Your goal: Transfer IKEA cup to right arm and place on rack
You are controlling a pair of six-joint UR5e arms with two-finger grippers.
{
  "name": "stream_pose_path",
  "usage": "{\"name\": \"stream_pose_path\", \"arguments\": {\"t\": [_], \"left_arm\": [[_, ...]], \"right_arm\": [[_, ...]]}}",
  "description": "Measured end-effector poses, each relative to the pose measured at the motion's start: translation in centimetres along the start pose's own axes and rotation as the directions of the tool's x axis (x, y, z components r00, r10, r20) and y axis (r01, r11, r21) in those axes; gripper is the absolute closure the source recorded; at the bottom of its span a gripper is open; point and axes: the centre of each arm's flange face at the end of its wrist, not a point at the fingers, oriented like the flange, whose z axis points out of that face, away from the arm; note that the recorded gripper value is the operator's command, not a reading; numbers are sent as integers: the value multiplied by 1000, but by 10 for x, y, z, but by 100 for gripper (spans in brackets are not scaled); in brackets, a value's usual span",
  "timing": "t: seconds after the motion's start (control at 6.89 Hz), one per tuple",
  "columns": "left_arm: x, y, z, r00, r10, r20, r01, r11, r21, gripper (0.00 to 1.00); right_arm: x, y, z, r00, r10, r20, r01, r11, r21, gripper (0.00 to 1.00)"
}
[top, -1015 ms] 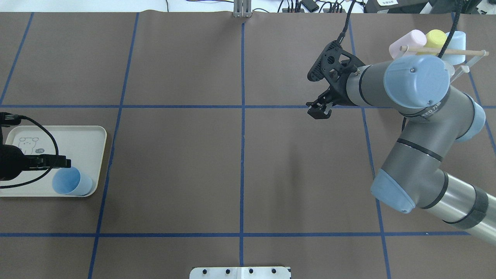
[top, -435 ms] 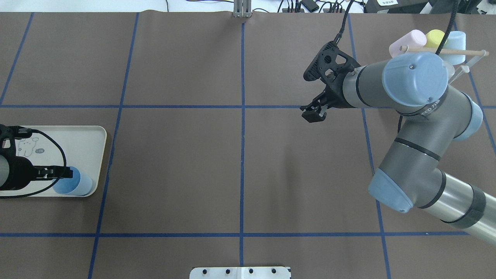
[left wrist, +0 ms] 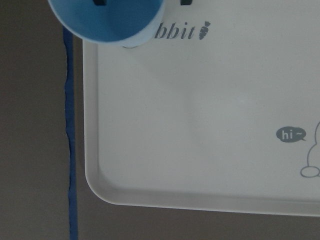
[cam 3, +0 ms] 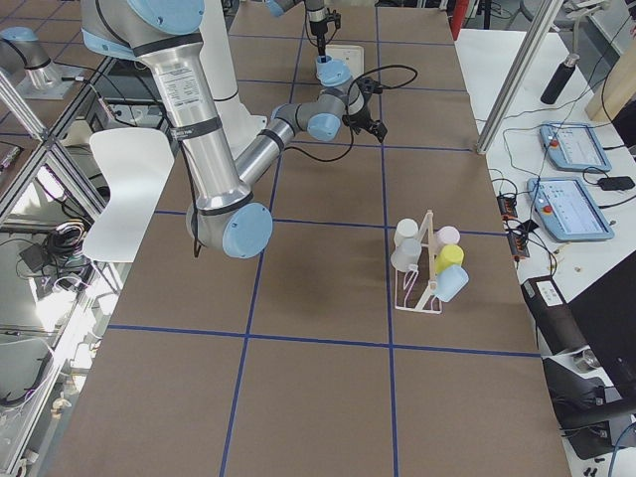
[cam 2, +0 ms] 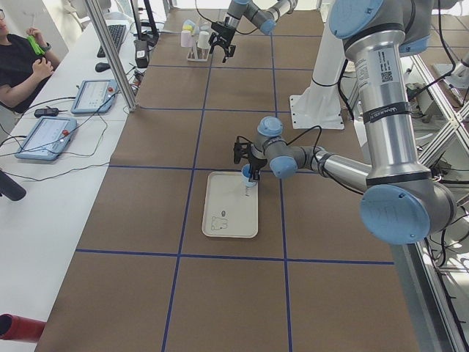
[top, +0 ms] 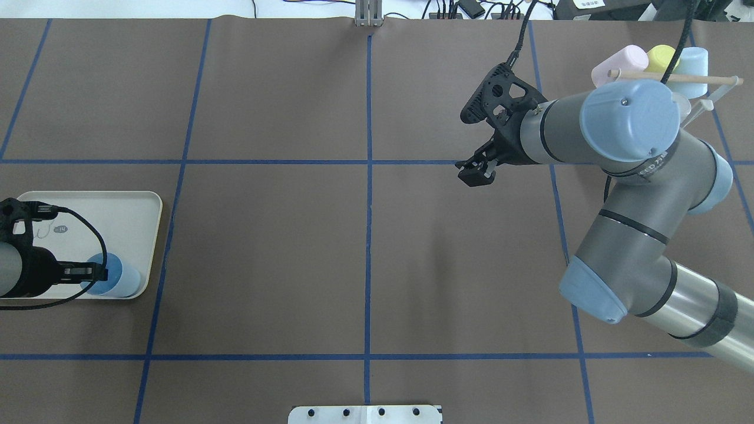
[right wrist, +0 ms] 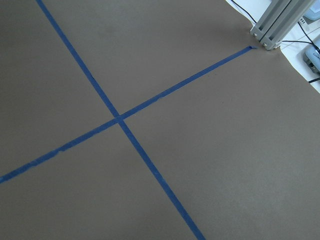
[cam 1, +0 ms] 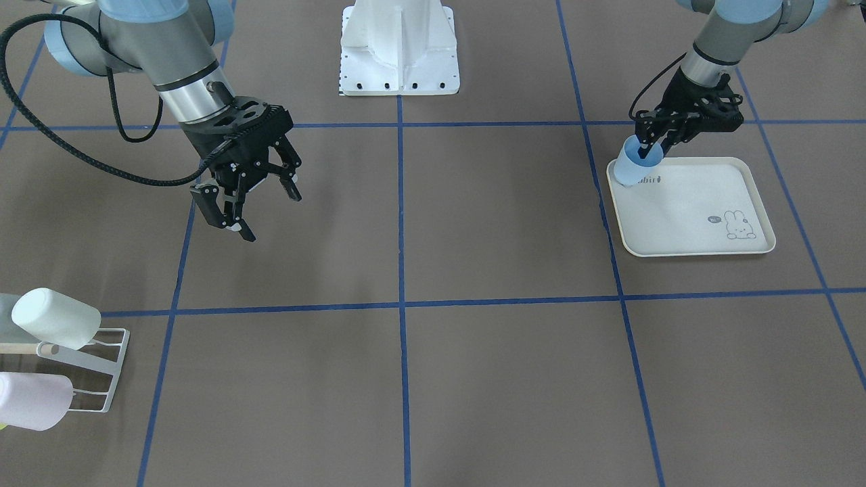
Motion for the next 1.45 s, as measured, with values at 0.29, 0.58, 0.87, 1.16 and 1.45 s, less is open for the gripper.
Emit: {"name": "stream_pose_path", "arguments": {"t": [0.29,0.58,0.87,1.16,1.45], "left_arm": [[-11,4,0,1000,-5,19,5,1000,-6,90],[-23,4,-3,999,-18,38,18,1000,-3,100],[-28,-12,-23,1000,-14,24,13,999,38,100],[-23,-43,-69,998,9,-67,-4,997,71,100],[23,-72,-102,970,-56,-238,65,997,33,100]], "right_arm": [[0,0,0,1000,0,0,0,1000,0,2],[-1,0,0,1000,-2,2,2,1000,0,2],[-8,-1,1,1000,-10,13,10,1000,14,1],[-28,-5,2,998,-34,55,28,995,93,1],[-58,-3,14,989,-65,129,37,978,206,1]]}}
